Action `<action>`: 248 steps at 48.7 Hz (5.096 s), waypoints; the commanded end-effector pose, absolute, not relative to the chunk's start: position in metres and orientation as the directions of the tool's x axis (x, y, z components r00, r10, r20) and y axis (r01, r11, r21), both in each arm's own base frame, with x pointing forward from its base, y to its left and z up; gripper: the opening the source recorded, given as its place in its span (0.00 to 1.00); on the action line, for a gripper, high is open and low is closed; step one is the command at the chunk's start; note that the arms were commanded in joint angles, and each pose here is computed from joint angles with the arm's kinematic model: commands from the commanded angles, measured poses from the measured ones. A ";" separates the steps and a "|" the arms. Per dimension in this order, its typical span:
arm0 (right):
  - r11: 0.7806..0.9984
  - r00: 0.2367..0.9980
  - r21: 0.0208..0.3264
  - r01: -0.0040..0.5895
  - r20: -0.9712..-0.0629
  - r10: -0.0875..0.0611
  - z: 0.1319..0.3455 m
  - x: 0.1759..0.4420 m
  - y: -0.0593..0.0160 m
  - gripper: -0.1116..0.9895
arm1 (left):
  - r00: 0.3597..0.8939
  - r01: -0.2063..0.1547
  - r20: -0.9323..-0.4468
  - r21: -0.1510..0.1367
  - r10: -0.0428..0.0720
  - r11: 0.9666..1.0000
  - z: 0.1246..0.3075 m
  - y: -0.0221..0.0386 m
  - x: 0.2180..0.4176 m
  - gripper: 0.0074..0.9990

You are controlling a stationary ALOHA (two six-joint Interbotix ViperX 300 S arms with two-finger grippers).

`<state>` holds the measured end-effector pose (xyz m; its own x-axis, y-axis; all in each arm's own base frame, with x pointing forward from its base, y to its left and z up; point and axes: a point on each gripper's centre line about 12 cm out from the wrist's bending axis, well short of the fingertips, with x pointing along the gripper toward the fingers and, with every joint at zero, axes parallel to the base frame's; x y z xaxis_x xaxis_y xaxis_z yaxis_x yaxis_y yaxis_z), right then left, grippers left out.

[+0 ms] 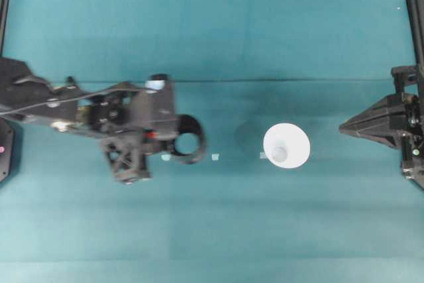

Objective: Put the paper cup into the moved red handle cup holder.

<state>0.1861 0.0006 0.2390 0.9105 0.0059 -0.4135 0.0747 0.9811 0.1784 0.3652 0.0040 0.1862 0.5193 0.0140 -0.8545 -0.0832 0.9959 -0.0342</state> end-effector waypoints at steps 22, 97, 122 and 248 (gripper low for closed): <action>0.977 0.917 0.198 0.081 -0.398 0.005 0.245 0.188 0.0003 0.02 | 0.419 -0.044 -0.908 0.007 0.025 0.999 0.152 0.0138 0.404 0.26; 0.973 0.882 0.202 0.116 -0.471 -0.008 0.235 0.185 -0.0025 0.02 | 0.448 -0.039 -0.894 0.007 0.024 0.999 0.132 0.0140 0.417 0.90; 0.942 0.848 0.247 0.229 -0.526 -0.068 0.231 0.184 -0.0158 0.19 | 0.577 0.004 -0.817 0.019 0.013 1.000 0.221 0.0024 0.356 0.90; 0.906 0.365 0.140 0.399 -0.931 -0.017 0.246 0.406 -0.0581 0.00 | 0.593 -0.035 -0.805 -0.009 0.013 0.999 0.221 0.0022 0.284 0.90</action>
<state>0.4005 -0.0594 0.2423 0.3495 -0.0138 -0.9368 0.4178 0.8973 0.1427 0.2819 0.0021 0.2130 0.5708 0.0124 -0.8210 -0.0331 0.9994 -0.0079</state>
